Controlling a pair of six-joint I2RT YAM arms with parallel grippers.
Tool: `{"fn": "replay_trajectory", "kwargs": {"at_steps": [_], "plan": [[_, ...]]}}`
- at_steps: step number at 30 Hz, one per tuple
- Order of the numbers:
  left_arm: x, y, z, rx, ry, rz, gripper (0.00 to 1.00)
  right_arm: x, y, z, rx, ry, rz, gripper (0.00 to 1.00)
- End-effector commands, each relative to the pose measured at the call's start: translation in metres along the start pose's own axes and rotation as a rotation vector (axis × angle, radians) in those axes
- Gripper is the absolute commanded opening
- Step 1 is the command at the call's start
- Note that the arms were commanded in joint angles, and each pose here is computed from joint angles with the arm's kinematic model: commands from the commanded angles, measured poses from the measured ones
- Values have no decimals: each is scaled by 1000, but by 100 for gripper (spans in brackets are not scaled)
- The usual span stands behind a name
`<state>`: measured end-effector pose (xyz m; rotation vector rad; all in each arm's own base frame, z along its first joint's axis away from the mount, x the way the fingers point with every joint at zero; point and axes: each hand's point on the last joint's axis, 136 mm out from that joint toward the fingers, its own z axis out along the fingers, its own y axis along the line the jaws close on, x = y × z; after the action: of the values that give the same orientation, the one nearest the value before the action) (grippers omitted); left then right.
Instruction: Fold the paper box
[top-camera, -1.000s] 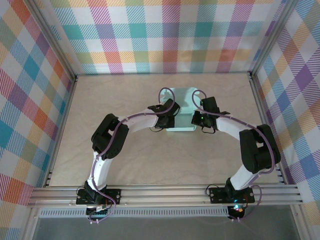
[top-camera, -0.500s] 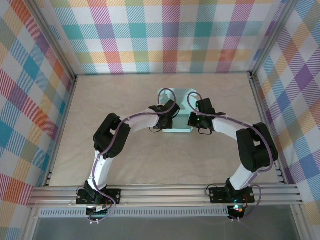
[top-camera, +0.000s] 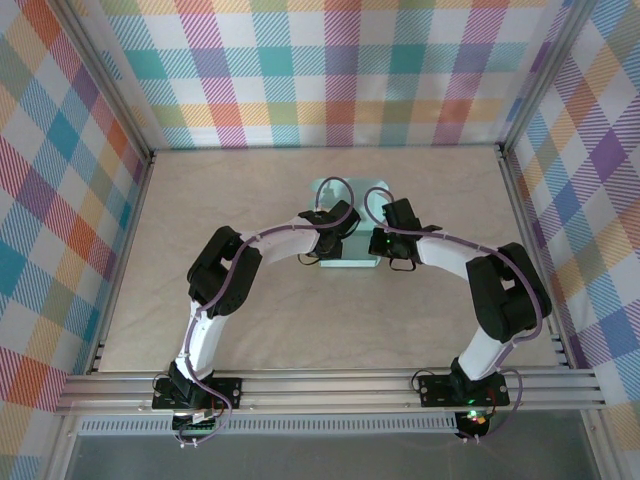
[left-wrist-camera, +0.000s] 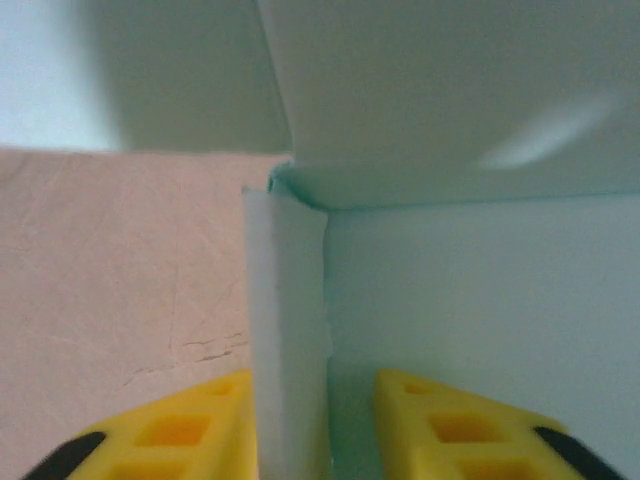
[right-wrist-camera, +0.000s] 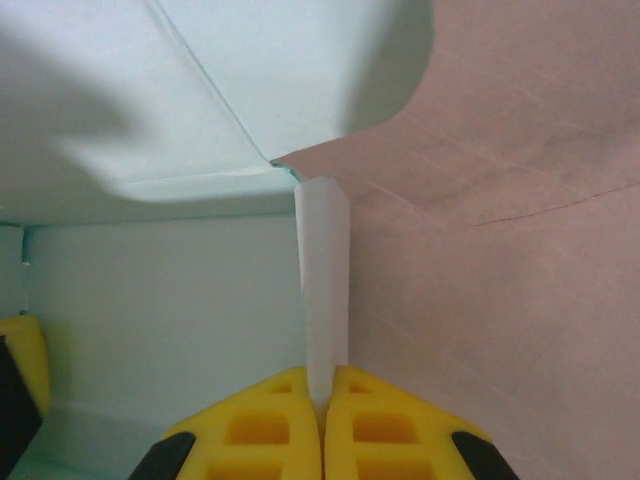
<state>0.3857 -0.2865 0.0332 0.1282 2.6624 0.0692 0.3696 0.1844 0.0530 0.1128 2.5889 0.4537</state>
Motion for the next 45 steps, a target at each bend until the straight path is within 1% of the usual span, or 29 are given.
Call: {"fn": "replay_trajectory", "kwargs": {"at_steps": [1, 2, 6, 7, 8, 11, 12, 16, 19, 20, 21, 26, 29, 34, 40, 45], "plan": [[-4, -7, -6, 4, -21, 16, 46, -13, 12, -5, -17, -31, -22, 0], [-5, -6, -9, 3, -25, 19, 50, -14, 11, -6, -9, -35, -26, 0], [-14, -6, -21, 14, -47, 21, 53, -14, 8, -6, 11, -41, -47, 0], [-15, -7, -24, 21, -50, 18, 57, -14, 8, -5, 22, -40, -54, 0], [-16, -7, -27, 27, -53, 17, 58, -14, 7, -4, 30, -39, -59, 0], [-21, -9, -36, 52, -67, 9, 67, -12, 3, -3, 69, -37, -76, 0], [-23, -9, -40, 62, -76, 7, 69, -12, 1, -3, 87, -38, -84, 0], [-38, -6, -68, 109, -169, -1, 81, -12, -5, -4, 126, -40, -101, 0], [-47, 1, -89, 128, -232, -17, 83, -12, -10, -4, 153, -40, -108, 0], [-49, 4, -93, 129, -247, -25, 87, -11, -11, -3, 160, -39, -109, 0], [-50, 6, -96, 132, -255, -28, 88, -12, -12, -3, 165, -38, -111, 0], [-48, 16, -101, 134, -273, -53, 90, -11, -17, 0, 214, -27, -143, 0], [-47, 27, -102, 136, -283, -82, 90, -10, -24, -1, 289, -21, -194, 0], [-45, 48, -97, 134, -280, -134, 90, -9, -36, 0, 389, -21, -229, 0], [-44, 72, -95, 127, -287, -196, 90, -2, -45, 7, 507, 26, -296, 0], [-41, 92, -92, 152, -282, -267, 90, 6, -50, 14, 621, 77, -382, 0]]}}
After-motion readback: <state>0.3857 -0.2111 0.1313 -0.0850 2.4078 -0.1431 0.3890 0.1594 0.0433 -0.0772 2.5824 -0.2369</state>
